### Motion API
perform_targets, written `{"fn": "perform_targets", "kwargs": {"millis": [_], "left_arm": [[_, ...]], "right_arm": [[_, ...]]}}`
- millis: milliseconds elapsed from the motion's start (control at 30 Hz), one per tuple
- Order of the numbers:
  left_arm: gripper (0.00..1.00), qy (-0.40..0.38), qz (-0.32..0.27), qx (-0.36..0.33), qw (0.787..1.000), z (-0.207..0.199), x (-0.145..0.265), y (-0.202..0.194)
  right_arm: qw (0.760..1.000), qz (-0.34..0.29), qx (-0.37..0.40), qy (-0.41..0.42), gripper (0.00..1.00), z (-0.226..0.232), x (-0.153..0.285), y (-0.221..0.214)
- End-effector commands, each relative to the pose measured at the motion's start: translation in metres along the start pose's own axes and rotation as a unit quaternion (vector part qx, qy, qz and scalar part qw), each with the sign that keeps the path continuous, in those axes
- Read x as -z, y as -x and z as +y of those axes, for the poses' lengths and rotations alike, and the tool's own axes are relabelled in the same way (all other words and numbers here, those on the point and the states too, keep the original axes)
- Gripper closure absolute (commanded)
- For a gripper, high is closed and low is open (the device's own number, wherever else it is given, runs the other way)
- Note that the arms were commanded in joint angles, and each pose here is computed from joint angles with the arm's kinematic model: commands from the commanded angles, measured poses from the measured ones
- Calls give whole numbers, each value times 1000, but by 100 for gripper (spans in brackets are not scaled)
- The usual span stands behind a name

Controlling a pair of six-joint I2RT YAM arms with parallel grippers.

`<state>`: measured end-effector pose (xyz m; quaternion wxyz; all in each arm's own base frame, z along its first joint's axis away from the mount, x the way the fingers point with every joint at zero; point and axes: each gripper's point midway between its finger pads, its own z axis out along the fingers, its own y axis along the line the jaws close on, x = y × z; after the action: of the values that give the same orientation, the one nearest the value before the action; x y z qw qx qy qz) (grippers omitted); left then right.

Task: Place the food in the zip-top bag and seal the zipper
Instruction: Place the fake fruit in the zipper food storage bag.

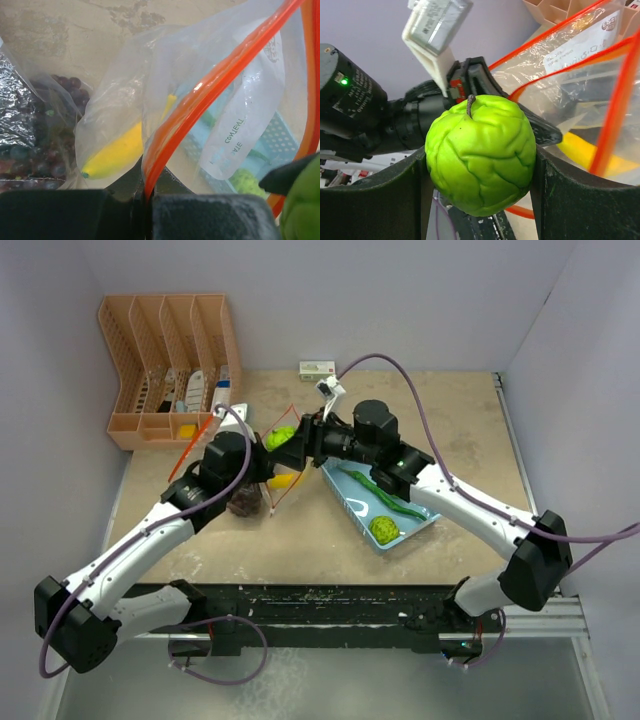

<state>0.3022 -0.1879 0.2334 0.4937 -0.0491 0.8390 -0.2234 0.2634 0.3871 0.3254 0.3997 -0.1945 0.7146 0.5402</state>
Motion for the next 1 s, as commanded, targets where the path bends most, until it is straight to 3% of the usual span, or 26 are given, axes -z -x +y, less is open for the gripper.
{"fn": "perform_targets", "kwargs": {"millis": [0, 167, 300, 433, 567, 833, 967], "left_arm": [[100, -24, -16, 4, 1000, -14, -6, 12], [100, -28, -16, 5, 999, -14, -3, 12], [100, -26, -26, 6, 999, -12, 4, 15], [100, -27, -28, 8, 999, -12, 7, 17], [100, -26, -22, 8, 999, -12, 3, 13], [100, -7, -4, 5, 1000, -2, -11, -4], [100, 2, 4, 4, 1000, 3, -18, -11]], "right_arm": [[999, -42, 26, -3, 46, 31, -1, 32], [982, -42, 7, -183, 42, -43, 6, 17], [962, -2, 0, -273, 34, -87, 11, -12], [952, 24, 2, -305, 26, -108, 9, -29], [948, 27, 29, -315, 1, -114, 9, -26], [960, -17, 61, -271, 0, -76, 30, 8], [949, -33, 73, -304, 0, -70, 66, 17]]}}
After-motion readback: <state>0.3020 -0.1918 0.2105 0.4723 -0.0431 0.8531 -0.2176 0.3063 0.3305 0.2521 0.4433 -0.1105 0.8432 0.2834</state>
